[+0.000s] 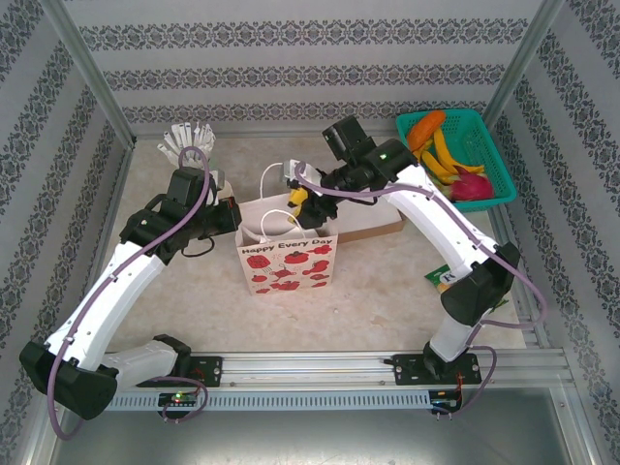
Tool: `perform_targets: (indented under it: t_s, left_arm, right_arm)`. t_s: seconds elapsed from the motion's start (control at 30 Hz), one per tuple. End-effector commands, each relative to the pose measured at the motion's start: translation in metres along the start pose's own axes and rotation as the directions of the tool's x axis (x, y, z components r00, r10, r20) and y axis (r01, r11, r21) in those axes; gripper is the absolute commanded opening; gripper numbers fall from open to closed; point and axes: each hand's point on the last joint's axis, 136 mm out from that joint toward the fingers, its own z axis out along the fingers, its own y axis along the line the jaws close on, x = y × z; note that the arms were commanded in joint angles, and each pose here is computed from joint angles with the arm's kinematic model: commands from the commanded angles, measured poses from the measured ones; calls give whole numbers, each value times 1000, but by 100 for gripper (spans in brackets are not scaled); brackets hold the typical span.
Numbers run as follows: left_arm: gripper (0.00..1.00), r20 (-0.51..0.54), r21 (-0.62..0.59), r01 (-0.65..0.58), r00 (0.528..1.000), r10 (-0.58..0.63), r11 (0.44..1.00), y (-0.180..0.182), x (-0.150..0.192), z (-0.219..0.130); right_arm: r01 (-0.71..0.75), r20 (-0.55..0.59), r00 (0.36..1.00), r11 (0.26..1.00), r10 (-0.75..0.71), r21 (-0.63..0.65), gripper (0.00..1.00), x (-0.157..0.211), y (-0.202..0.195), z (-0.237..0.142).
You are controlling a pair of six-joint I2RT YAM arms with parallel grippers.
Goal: Pack the takeout coffee
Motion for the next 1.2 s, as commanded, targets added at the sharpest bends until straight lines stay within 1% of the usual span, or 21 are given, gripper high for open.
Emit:
perform_targets:
  t_s: [0.0,0.07,0.1,0.2,0.33,0.5,0.63,0.77,0.83,0.97,1.03,1.17]
  left_arm:
    - [0,14,38,-38,999,38,999,-7,-6,0]
    - [0,11,45,-39,999,39,998,-9,-6,1]
    - [0,10,42,-39,999,39,998,-9,-6,1]
    - [0,6,40,-34,999,34,999,-8,-5,2]
    - [0,-2,54,-23,1000,24,998,-11,-5,4]
    - [0,-10,55,-16,1000,17,998,-11,-4,6]
    - [0,-10,46,-3,1000,4,999,-9,-4,6]
    - [0,-4,35,11,1000,-11,999,-7,-4,6]
    - [0,-4,35,13,1000,-13,999,-6,-3,6]
    - [0,-5,34,17,1000,-17,999,-6,-3,6]
    - [0,-2,30,20,1000,-19,999,-5,-3,6]
    - [0,7,21,21,1000,-21,1000,-3,-4,5]
  right_arm:
    - [-7,-12,1000,999,7,-38,26,6,-1,23]
    - [-6,-21,1000,999,5,-43,17,6,-4,31]
    - [-2,-25,1000,999,1,-50,14,6,-4,35]
    - [21,-87,996,998,-26,-63,11,16,-2,50]
    - [29,-157,987,996,-41,-80,9,31,-2,67]
    - [54,-258,963,996,-72,-75,10,50,-5,83]
    - [55,-287,954,994,-81,-99,12,58,-4,93]
    - [94,-370,924,995,-98,-31,13,73,-18,100]
    - [108,-392,915,994,-93,15,15,74,-27,99]
    - [121,-400,912,991,-92,47,20,67,-31,91]
    - [123,-365,925,992,-100,40,22,56,-25,84]
    - [136,-243,962,991,-128,19,27,25,-6,66]
